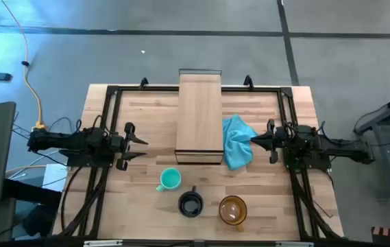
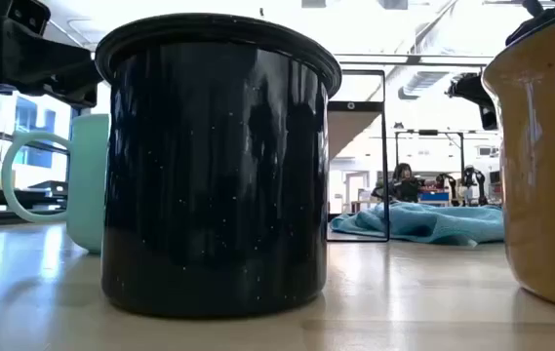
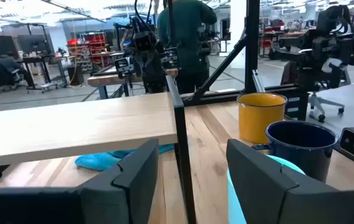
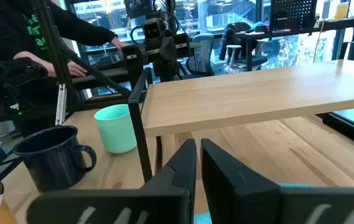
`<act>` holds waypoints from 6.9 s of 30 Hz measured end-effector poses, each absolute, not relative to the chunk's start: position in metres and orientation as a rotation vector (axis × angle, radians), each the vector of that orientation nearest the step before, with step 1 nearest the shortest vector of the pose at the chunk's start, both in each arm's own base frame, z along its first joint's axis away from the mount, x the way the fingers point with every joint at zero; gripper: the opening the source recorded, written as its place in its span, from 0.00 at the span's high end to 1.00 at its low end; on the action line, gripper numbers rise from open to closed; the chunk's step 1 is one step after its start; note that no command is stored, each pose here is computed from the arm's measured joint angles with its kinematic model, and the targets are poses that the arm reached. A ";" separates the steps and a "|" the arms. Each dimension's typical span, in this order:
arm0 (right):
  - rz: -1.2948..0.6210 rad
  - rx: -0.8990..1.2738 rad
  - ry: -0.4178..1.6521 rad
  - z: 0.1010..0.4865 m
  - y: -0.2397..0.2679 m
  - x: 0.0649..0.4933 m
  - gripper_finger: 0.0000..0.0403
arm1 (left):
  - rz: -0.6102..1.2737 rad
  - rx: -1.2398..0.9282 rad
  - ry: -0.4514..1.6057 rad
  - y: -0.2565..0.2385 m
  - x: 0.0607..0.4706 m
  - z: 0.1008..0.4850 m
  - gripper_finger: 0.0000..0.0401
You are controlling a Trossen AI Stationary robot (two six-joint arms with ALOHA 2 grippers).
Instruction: Stack small to large cups/mugs on shelf
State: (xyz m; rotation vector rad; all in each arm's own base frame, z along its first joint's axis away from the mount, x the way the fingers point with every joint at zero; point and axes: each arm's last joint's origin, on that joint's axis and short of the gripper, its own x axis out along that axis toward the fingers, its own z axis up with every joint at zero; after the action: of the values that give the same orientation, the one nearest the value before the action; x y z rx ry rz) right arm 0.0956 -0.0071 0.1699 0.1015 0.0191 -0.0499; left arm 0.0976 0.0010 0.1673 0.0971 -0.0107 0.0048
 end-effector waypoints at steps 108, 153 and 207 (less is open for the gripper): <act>-0.083 0.919 -0.014 0.170 -0.008 0.096 0.96 | 0.069 -0.674 -0.302 0.005 0.094 0.191 0.55; -0.088 0.851 -0.010 0.169 -0.008 0.096 0.96 | 0.056 -0.791 -0.038 0.003 0.098 0.168 0.55; 0.306 0.443 0.648 0.272 0.066 0.180 0.83 | 0.036 -0.761 0.043 0.001 0.099 0.198 0.55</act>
State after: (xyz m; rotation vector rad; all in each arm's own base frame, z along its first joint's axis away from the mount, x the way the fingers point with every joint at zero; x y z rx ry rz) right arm 0.1797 0.0664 0.2722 0.4428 0.6481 0.3063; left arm 0.0987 0.0014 0.1980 -0.7610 0.0428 0.0360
